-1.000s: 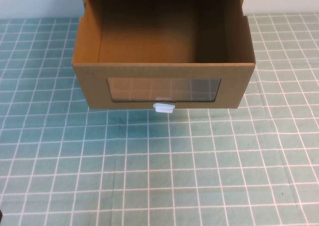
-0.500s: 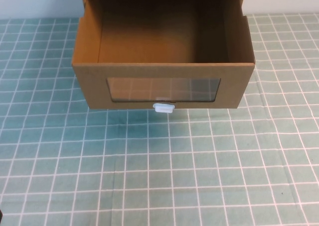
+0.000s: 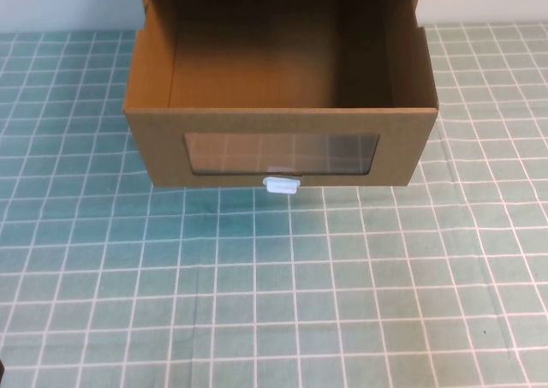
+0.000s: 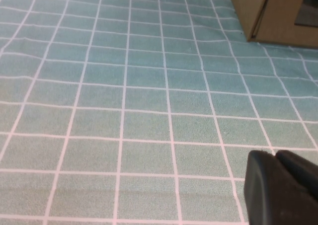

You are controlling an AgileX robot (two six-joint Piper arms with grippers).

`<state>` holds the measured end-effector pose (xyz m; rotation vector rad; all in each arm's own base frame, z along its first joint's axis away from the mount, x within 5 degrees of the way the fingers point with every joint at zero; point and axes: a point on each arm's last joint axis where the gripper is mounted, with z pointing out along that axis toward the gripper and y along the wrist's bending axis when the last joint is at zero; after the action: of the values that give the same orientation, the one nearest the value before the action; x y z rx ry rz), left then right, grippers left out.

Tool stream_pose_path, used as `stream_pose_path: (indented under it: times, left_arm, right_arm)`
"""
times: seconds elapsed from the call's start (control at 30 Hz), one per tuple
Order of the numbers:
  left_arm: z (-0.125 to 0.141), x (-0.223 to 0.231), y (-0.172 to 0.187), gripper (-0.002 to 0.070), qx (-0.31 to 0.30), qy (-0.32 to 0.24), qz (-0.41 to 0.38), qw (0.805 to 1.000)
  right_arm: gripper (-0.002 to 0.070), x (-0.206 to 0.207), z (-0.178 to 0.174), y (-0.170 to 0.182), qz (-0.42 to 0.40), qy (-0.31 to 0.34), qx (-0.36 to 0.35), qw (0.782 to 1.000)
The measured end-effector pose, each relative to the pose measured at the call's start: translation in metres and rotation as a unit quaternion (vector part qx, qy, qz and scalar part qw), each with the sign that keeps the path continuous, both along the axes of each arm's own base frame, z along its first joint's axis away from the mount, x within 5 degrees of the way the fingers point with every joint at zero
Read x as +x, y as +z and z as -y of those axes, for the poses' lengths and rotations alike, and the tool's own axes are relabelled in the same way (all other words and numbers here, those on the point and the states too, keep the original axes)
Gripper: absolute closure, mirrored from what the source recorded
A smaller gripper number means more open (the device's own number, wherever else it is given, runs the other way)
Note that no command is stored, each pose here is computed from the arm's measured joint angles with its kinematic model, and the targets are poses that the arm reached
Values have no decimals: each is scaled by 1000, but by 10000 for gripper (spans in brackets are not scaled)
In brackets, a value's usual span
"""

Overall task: Open the shoe box
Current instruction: 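Pull the top drawer of the cardboard box fully open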

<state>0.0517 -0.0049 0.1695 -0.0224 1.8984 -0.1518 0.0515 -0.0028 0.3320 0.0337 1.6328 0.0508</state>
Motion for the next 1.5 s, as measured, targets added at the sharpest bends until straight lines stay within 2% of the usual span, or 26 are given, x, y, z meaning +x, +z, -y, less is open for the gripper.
stream_pose_path:
  times: [0.33, 0.5, 0.77, 1.0, 1.5]
  left_arm:
    - [0, 0, 0, 680, 0, 0, 0, 1000]
    - [0, 0, 0, 680, 0, 0, 1, 1000]
    - [0, 0, 0, 680, 0, 0, 1, 1000]
    - [0, 0, 0, 680, 0, 0, 1, 1000]
    - [0, 0, 0, 680, 0, 0, 1, 1000]
  right_arm:
    - [689, -5, -2, -113, -60, 9, 25, 998]
    - [689, 2, -6, -141, -69, 22, 43, 996]
    - [689, 1, -6, -153, -97, 34, -36, 994]
    - [689, 0, -6, -161, -126, 39, -47, 990]
    - [689, 0, -7, -162, -128, 41, -40, 990]
